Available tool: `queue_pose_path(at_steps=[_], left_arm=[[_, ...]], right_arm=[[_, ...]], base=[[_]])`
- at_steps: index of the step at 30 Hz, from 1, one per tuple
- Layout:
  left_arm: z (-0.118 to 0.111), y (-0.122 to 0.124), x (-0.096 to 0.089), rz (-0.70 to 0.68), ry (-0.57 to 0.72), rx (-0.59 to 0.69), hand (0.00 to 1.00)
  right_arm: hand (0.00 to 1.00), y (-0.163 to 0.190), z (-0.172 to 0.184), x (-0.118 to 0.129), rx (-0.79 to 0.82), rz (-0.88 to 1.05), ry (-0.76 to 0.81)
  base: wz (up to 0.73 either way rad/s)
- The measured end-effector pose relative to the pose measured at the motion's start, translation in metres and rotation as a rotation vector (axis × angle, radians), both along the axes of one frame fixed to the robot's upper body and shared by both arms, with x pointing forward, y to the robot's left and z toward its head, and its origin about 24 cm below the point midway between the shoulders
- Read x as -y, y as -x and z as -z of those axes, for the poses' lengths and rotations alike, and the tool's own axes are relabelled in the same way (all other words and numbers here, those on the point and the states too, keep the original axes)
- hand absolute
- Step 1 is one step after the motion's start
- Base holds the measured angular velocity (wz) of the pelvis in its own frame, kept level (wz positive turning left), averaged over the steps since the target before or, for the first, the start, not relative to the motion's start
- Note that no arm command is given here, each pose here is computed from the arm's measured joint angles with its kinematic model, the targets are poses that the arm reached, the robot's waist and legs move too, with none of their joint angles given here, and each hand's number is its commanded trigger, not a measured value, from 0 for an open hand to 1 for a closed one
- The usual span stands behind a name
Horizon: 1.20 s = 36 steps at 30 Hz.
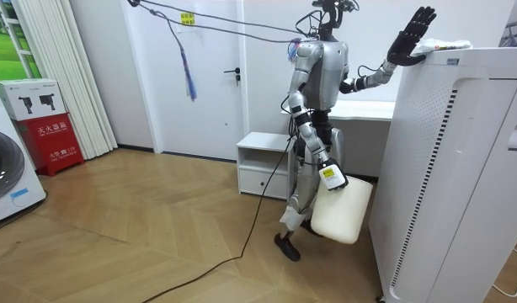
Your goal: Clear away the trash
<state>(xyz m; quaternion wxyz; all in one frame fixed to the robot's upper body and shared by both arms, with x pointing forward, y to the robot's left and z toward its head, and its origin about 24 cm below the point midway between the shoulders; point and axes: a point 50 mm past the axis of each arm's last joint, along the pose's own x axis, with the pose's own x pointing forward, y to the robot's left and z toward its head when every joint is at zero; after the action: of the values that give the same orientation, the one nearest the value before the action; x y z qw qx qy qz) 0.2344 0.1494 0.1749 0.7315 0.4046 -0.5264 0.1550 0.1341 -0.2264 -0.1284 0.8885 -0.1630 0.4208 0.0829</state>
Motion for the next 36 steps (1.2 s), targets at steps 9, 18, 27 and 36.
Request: queue_pose_path(at_steps=[9,18,27,36], left_arm=[[0.006,0.001,0.003,0.015,-0.054,-0.056,0.00],[0.013,0.002,0.000,-0.044,-0.116,-0.092,0.71],[0.022,0.000,-0.004,-0.088,-0.164,-0.180,1.00],[0.021,0.001,-0.008,-0.126,-0.147,-0.184,1.00]], right_arm=[[1.00,-0.001,-0.001,-0.004,-0.009,-0.040,-0.046],[1.00,-0.008,-0.006,-0.009,0.021,-0.073,-0.076],[1.00,-0.005,-0.004,-0.008,-0.005,-0.075,-0.080],[1.00,0.004,-0.001,-0.006,-0.034,-0.060,-0.072]], base=[[0.05],[0.02],[0.00],[-0.01]])
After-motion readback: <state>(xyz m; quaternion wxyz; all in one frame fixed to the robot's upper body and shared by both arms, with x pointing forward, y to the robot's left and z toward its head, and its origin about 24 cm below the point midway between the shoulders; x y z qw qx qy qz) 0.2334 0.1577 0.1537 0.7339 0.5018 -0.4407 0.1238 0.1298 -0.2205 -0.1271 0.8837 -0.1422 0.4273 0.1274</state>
